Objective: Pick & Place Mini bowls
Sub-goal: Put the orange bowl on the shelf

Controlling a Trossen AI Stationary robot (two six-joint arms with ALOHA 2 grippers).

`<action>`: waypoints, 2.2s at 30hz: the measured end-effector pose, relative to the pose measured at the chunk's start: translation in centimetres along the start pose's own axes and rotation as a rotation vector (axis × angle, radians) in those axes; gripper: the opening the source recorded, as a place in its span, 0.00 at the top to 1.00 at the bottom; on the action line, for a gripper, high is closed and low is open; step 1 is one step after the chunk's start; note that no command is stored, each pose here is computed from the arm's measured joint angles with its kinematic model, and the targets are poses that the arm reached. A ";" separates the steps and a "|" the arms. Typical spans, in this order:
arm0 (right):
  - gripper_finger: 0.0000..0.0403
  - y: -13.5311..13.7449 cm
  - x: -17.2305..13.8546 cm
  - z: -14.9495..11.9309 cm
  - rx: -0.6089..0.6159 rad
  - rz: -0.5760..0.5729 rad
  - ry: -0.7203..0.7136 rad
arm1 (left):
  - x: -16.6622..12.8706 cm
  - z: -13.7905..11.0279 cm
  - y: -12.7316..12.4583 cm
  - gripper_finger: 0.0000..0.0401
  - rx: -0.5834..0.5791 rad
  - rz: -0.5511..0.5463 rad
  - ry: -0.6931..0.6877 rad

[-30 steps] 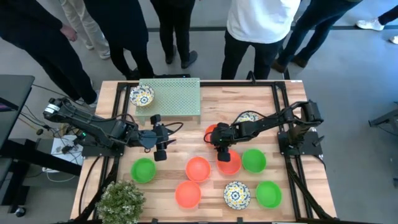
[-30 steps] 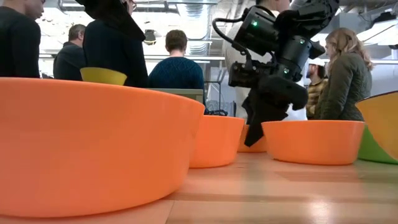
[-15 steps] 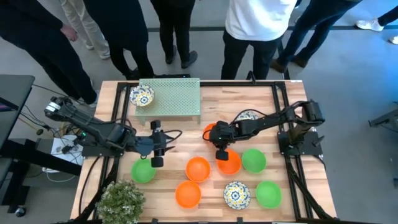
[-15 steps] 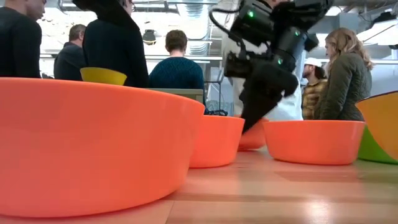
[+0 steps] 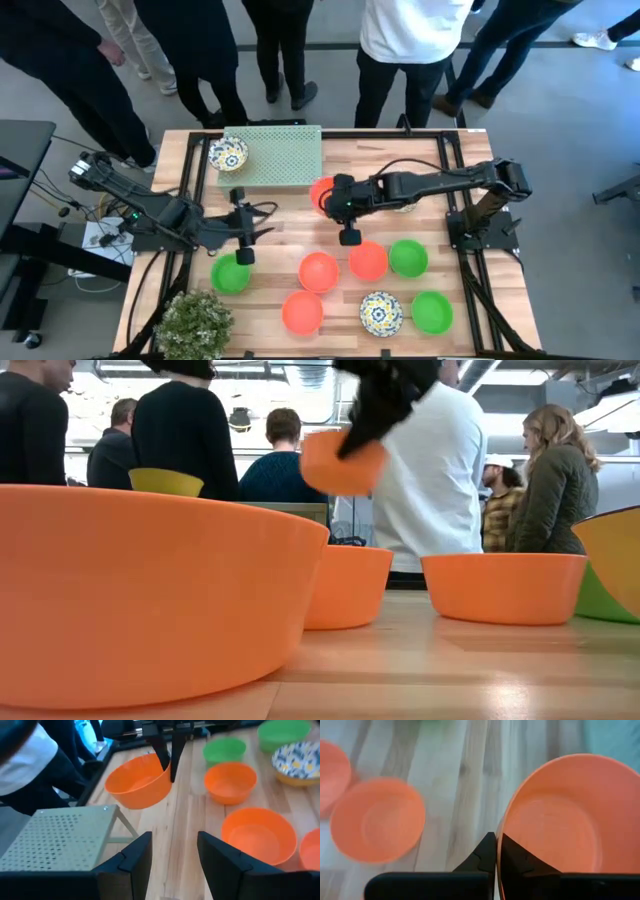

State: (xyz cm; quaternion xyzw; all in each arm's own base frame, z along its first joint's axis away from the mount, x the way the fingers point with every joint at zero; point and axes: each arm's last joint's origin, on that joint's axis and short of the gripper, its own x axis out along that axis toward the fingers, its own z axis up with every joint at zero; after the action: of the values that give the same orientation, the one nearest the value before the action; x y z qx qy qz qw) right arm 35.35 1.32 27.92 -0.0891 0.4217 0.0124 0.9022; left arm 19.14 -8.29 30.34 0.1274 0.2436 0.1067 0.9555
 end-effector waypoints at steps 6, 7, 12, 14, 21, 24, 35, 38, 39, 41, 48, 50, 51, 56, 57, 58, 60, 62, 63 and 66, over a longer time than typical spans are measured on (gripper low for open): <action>1.00 -1.3 -1.7 2.6 -0.131 -0.069 -0.096 | -2.6 0.5 2.2 0.60 -0.081 -0.007 -0.097; 1.00 -1.6 -1.8 2.8 -0.147 -0.087 -0.107 | -3.0 0.5 2.5 0.60 -0.091 -0.008 -0.109; 1.00 -3.8 -2.1 3.6 -0.179 -0.133 -0.189 | -4.0 0.6 3.3 0.60 -0.119 -0.010 -0.145; 1.00 -4.5 -2.2 3.7 -0.183 -0.135 -0.214 | -4.1 0.6 3.4 0.60 -0.123 -0.009 -0.150; 1.00 -6.4 -2.3 3.9 -0.194 -0.185 -0.263 | -4.2 0.7 3.5 0.60 -0.088 0.003 -0.161; 1.00 -7.0 -2.7 4.1 -0.201 -0.187 -0.276 | -4.1 0.8 3.7 0.60 -0.096 0.014 -0.173; 1.00 -9.0 -1.2 7.0 -0.222 -0.164 -0.345 | -4.2 1.5 3.9 0.60 -0.081 0.029 -0.231; 1.00 -10.0 1.0 7.4 -0.214 -0.155 -0.290 | -4.2 1.6 3.9 0.60 -0.076 0.029 -0.234; 1.00 -10.4 1.5 7.8 -0.208 -0.159 -0.291 | -4.2 1.6 3.9 0.60 -0.076 0.029 -0.234; 1.00 -11.0 2.3 8.1 -0.198 -0.151 -0.277 | -4.2 1.6 3.9 0.60 -0.076 0.029 -0.234; 1.00 -12.1 5.4 7.1 -0.168 -0.085 -0.156 | -4.2 1.5 3.9 0.60 -0.069 0.029 -0.226; 1.00 -11.9 5.5 6.5 -0.165 -0.058 -0.098 | -4.0 1.2 3.8 0.60 -0.041 0.032 -0.200; 1.00 -11.8 5.5 6.4 -0.176 -0.052 -0.090 | -3.9 1.1 3.7 0.60 -0.014 0.038 -0.182; 1.00 -11.0 4.7 6.7 -0.211 -0.032 -0.089 | -1.5 0.3 3.8 0.60 0.137 0.113 -0.069; 1.00 -10.8 4.3 6.8 -0.219 -0.028 -0.090 | -0.7 0.2 4.0 0.60 0.161 0.138 -0.040; 1.00 -10.6 4.1 6.8 -0.223 -0.018 -0.081 | 0.0 0.2 4.2 0.60 0.183 0.164 -0.011; 1.00 -10.0 3.9 6.8 -0.231 0.001 -0.073 | 1.6 -0.1 5.0 0.59 0.226 0.213 0.053; 1.00 -9.2 3.9 6.6 -0.239 0.041 -0.039 | 3.0 -0.2 5.6 0.58 0.253 0.206 0.083; 1.00 -8.8 4.0 6.5 -0.244 0.055 -0.027 | 3.6 -0.2 5.9 0.57 0.258 0.177 0.089; 1.00 -8.0 3.9 6.7 -0.261 0.071 -0.026 | 4.8 -0.2 6.3 0.56 0.241 0.085 0.073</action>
State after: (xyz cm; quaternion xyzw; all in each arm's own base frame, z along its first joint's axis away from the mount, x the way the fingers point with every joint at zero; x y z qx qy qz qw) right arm 43.78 -5.59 30.34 -0.1907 0.4077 0.1003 0.8873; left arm 22.29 -0.99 29.89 0.2476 0.2837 0.1218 0.9183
